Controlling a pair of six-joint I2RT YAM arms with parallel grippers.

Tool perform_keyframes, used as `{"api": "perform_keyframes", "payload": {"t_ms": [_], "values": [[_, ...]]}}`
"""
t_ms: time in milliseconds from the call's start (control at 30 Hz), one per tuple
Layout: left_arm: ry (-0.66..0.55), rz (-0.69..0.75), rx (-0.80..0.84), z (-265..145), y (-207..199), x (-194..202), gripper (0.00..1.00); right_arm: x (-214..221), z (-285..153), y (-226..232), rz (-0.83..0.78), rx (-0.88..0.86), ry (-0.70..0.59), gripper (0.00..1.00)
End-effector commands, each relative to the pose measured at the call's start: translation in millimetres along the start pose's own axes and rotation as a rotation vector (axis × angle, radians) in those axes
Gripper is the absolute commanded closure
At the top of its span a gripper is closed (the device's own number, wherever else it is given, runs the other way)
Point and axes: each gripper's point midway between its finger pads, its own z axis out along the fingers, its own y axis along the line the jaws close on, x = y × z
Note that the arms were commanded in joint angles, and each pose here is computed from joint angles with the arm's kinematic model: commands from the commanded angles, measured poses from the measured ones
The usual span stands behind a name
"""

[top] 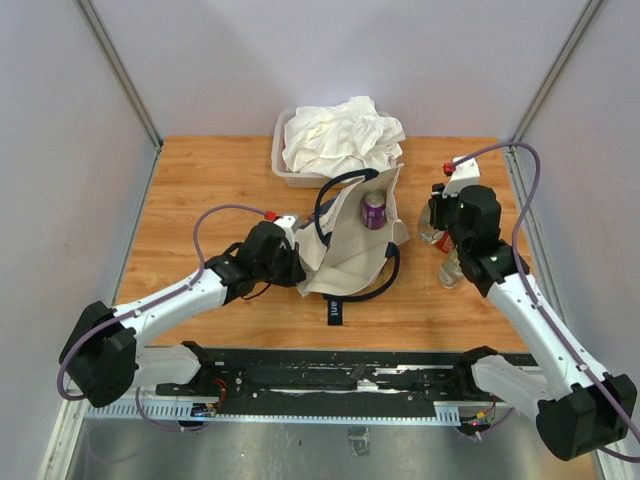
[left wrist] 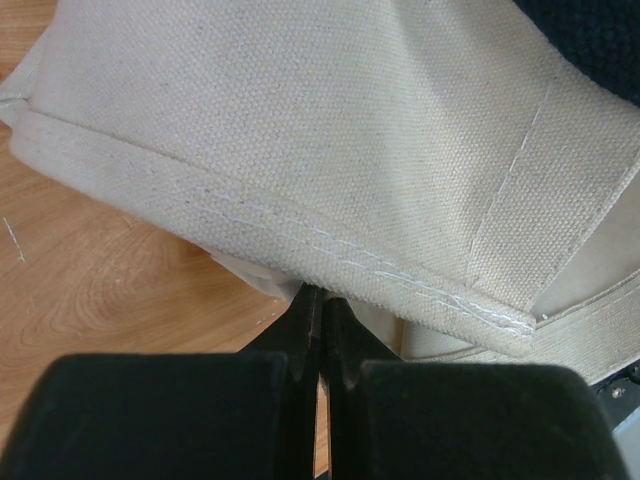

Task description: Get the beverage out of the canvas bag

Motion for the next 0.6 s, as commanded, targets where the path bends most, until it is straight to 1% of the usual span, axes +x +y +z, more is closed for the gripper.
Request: {"api": "perform_keyframes", "payload": {"t_ms": [0, 333, 567], "values": [[0.036, 0.016, 0.021, 3.0, -5.8, 5.6, 1.00, -21.9, 5.8, 11.1, 0.071, -0.058, -0.102, 0.99], [0.041, 0.014, 0.020, 6.9, -5.8, 5.7, 0.99, 12.4, 15.4, 11.6, 0.051, -0.041, -0.028, 0.99], [0.038, 0.014, 0.022, 7.1, -6.5, 4.3, 1.00, 35.0, 28.3, 10.1, 0.068, -0.025, -0.009, 0.99]]}}
